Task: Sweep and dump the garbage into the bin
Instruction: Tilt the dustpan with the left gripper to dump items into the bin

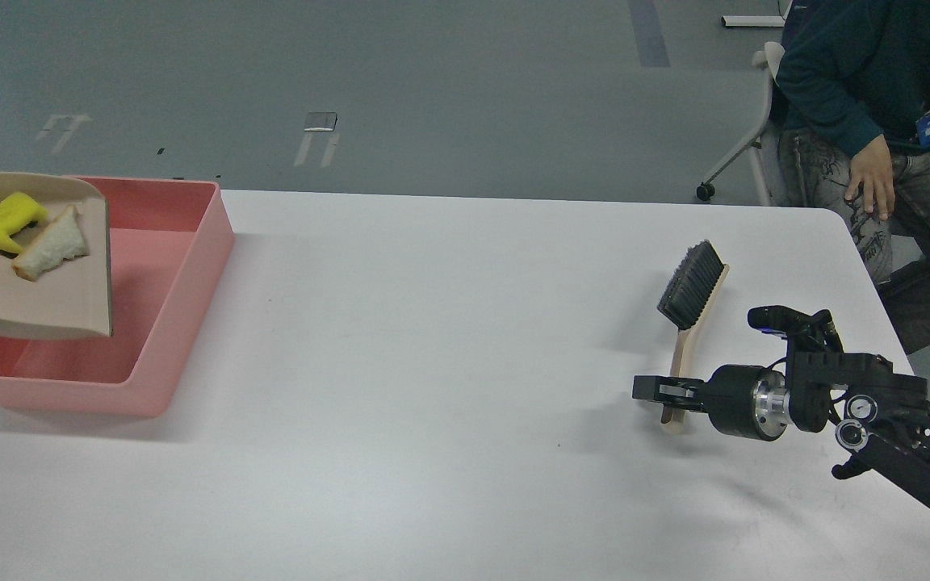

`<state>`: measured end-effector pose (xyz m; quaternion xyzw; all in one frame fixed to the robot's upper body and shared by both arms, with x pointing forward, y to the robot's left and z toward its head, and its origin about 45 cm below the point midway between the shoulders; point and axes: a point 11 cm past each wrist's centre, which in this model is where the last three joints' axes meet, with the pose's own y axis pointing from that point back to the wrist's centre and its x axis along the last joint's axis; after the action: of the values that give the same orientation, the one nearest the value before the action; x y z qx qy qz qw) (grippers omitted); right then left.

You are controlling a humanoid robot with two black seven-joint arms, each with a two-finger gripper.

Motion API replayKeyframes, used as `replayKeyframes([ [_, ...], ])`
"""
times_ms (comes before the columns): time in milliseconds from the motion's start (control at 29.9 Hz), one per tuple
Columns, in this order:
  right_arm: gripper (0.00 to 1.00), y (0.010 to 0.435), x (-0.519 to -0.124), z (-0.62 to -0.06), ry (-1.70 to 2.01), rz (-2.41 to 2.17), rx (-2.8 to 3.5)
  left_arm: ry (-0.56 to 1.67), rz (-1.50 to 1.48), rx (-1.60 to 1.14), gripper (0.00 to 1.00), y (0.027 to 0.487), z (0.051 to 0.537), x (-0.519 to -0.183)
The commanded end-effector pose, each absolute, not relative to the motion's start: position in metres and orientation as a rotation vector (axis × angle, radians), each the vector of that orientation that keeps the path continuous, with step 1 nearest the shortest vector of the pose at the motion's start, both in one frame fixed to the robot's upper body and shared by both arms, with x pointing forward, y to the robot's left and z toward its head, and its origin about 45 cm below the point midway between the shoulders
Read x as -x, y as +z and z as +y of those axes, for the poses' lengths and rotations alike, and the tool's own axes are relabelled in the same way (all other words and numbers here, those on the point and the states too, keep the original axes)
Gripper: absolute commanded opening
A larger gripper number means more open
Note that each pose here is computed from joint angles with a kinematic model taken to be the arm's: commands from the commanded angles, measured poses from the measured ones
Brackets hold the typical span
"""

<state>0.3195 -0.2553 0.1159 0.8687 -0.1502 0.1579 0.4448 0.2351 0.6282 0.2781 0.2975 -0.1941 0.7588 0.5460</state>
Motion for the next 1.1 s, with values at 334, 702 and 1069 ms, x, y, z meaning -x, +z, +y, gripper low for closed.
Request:
replayKeyframes([
  [334, 0.0, 0.116, -0.319, -0.254, 0.391, -0.372, -2.156, 1.699, -0.764, -0.951, 0.0, 0.309, 0.631, -0.242],
  [702, 0.0, 0.117, -0.32, -0.254, 0.392, -0.375, -2.157, 1.69, -0.817, -0.964, 0.0, 0.319, 0.63, -0.246],
  [1069, 0.0, 0.117, -0.32, -0.254, 0.393, -0.373, -2.157, 1.823, -0.848, -0.622, 0.0, 0.383, 0.616, -0.292],
])
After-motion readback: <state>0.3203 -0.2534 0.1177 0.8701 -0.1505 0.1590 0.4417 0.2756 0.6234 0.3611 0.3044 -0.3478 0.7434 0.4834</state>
